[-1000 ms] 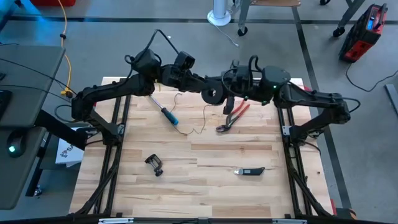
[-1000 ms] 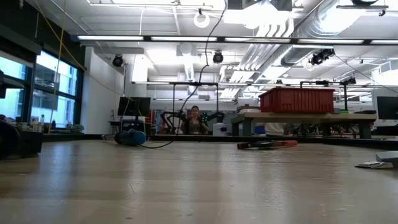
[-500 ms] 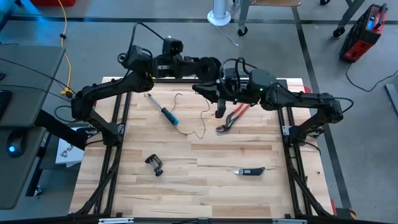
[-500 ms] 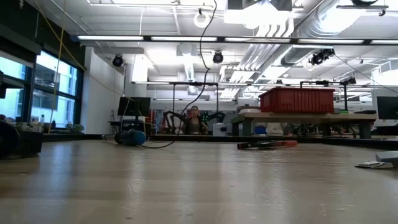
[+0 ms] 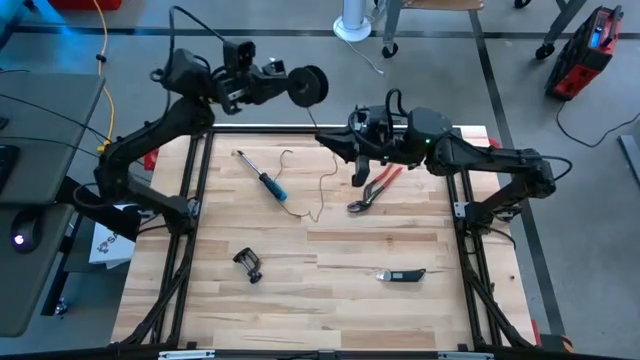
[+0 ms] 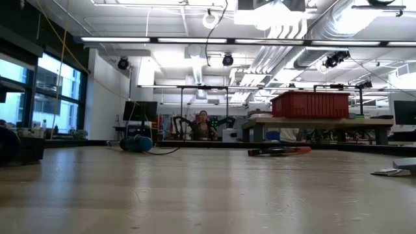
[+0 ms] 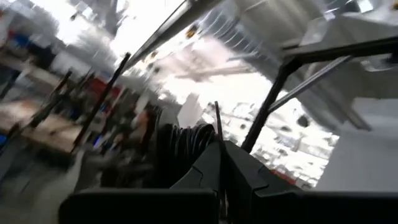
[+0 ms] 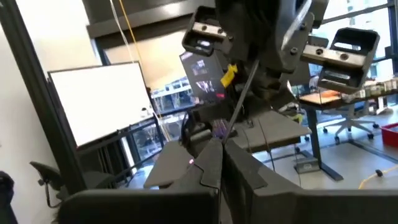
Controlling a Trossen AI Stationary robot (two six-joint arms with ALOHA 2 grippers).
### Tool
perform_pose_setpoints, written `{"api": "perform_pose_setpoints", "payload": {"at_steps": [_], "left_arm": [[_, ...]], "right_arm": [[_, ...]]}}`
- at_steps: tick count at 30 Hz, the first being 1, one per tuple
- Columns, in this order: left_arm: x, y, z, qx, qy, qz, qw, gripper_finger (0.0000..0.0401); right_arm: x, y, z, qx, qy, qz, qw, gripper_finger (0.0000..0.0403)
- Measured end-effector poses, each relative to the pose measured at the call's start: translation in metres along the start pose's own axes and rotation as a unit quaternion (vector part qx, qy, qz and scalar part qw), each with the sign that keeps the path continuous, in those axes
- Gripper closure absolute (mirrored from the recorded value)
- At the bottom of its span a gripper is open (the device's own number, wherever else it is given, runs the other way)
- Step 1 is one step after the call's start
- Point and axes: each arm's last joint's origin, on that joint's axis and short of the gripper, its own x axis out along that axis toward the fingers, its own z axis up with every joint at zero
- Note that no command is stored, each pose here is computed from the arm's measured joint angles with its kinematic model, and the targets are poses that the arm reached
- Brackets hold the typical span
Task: Coil cords
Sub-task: Coil the black wire onto the black spool
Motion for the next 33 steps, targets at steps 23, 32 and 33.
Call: {"api": "perform_pose_setpoints", "payload": {"at_steps": [23, 32, 33], "left_arm": [[-0.007, -0.037, -0.007, 0.002, 0.031, 0.034, 0.999, 0.0401], [-0.003, -0.039, -0.010, 0.004, 0.021, 0.035, 0.999, 0.0401], [-0.004, -0.040, -0.009, 0.005, 0.020, 0.035, 0.999, 0.0401]], "right_arm": [[0.012, -0.022, -0.036, -0.123, 0.120, -0.069, 0.983, 0.0184], [0.043, -0.033, -0.070, -0.187, 0.118, -0.099, 0.970, 0.0170], [0.046, -0.035, -0.073, -0.190, 0.116, -0.108, 0.969, 0.0170]]}}
